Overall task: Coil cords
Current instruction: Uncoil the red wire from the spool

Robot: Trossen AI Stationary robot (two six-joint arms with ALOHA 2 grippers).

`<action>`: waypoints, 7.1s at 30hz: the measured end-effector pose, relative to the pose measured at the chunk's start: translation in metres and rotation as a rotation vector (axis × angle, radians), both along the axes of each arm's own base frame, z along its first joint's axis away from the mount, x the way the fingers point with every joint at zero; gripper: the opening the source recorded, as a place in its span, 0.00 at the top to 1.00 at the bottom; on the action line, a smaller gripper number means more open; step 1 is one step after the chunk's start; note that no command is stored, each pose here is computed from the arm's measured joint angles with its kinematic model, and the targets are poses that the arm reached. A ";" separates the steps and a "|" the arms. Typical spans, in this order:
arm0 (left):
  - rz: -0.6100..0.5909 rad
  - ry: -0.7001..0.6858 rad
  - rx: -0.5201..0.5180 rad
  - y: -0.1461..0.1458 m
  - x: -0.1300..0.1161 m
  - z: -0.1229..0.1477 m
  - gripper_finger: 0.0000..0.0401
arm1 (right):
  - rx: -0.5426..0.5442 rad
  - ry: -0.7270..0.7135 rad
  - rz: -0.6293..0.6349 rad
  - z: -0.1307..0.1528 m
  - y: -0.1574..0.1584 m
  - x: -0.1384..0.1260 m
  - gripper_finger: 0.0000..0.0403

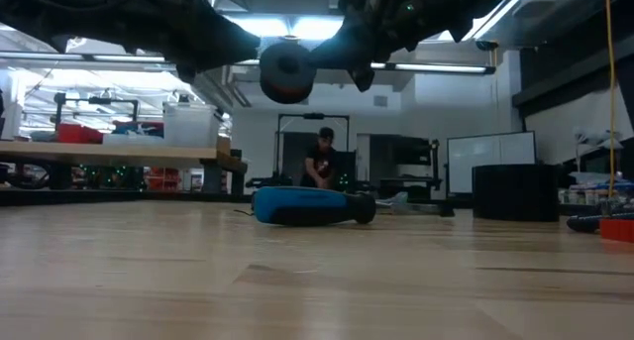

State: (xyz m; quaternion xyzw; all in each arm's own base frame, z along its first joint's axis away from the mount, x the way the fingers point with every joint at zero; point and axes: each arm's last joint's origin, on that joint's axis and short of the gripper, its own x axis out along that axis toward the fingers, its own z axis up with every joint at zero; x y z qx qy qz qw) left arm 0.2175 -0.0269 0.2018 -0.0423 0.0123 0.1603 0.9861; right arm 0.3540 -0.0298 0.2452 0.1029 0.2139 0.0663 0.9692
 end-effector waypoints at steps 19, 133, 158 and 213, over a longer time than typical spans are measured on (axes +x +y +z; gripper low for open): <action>-0.003 0.001 0.027 -0.001 0.000 0.001 0.69 | 0.011 -0.040 0.030 0.003 0.001 0.001 1.00; -0.111 -0.069 0.144 -0.002 0.001 0.011 0.84 | 0.068 -0.079 0.042 0.008 0.019 0.004 1.00; -0.123 -0.077 0.204 -0.004 0.008 0.019 0.84 | 0.058 -0.091 0.071 0.009 0.023 0.005 1.00; 0.101 0.019 0.331 0.012 0.034 0.033 1.00 | 0.060 -0.060 0.083 0.008 0.023 0.003 1.00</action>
